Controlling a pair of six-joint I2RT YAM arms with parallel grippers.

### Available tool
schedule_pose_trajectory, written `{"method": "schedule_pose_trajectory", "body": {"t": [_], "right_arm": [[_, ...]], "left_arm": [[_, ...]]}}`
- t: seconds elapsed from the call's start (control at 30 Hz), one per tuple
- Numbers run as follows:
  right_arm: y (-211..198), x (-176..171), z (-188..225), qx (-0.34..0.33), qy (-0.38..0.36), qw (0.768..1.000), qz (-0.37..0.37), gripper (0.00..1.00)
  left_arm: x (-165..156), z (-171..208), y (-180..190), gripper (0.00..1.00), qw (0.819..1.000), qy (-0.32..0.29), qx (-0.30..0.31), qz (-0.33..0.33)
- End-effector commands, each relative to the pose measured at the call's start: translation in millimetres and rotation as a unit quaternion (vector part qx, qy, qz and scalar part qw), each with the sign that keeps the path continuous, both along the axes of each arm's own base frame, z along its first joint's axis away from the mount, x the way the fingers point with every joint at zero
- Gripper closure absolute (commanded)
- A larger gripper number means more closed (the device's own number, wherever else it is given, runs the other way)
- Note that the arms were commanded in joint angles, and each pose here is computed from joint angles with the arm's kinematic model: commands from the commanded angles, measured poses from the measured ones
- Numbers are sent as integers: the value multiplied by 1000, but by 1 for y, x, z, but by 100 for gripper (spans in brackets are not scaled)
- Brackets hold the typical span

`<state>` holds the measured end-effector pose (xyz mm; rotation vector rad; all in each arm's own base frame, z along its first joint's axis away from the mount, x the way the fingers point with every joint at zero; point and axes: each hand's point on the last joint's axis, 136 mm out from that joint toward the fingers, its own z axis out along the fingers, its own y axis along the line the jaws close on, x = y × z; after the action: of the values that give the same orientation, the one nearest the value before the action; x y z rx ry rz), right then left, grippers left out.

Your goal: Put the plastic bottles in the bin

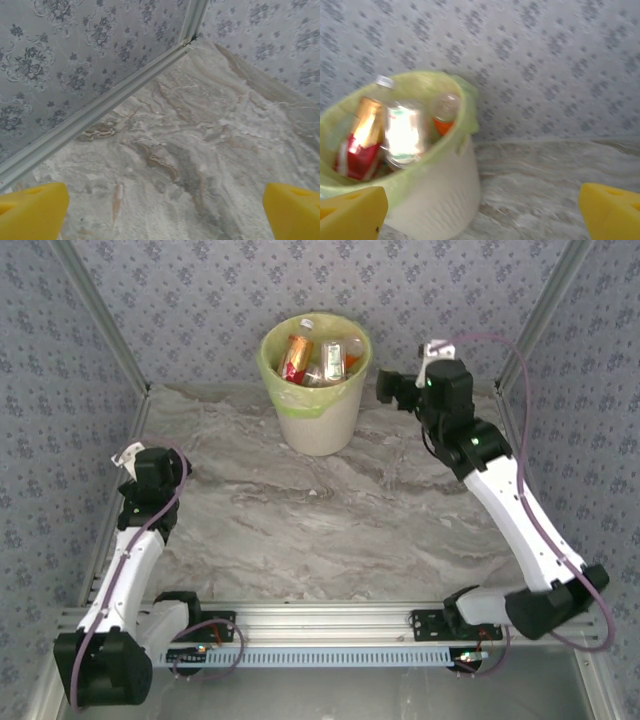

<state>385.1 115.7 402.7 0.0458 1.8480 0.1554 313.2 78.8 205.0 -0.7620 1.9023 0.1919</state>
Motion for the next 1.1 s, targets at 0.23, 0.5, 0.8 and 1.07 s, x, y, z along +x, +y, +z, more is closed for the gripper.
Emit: {"method": "schedule_pose_trajectory", "body": {"t": [0.23, 0.5, 0.8, 1.07], "right_arm": [[-98, -35, -92, 5, 33, 993, -111, 0], [-129, -39, -167, -16, 56, 991, -120, 0], [-131, -39, -243, -67, 111, 988, -84, 0], [-153, -28, -277, -73, 58, 986, -135, 0]], "left_arm": [[17, -53, 9, 1, 996, 24, 74, -35], [43, -83, -3, 0, 990, 18, 100, -94], [81, -112, -63, 1, 957, -35, 134, -255], [75, -111, -35, 1, 978, -8, 135, -162]]}}
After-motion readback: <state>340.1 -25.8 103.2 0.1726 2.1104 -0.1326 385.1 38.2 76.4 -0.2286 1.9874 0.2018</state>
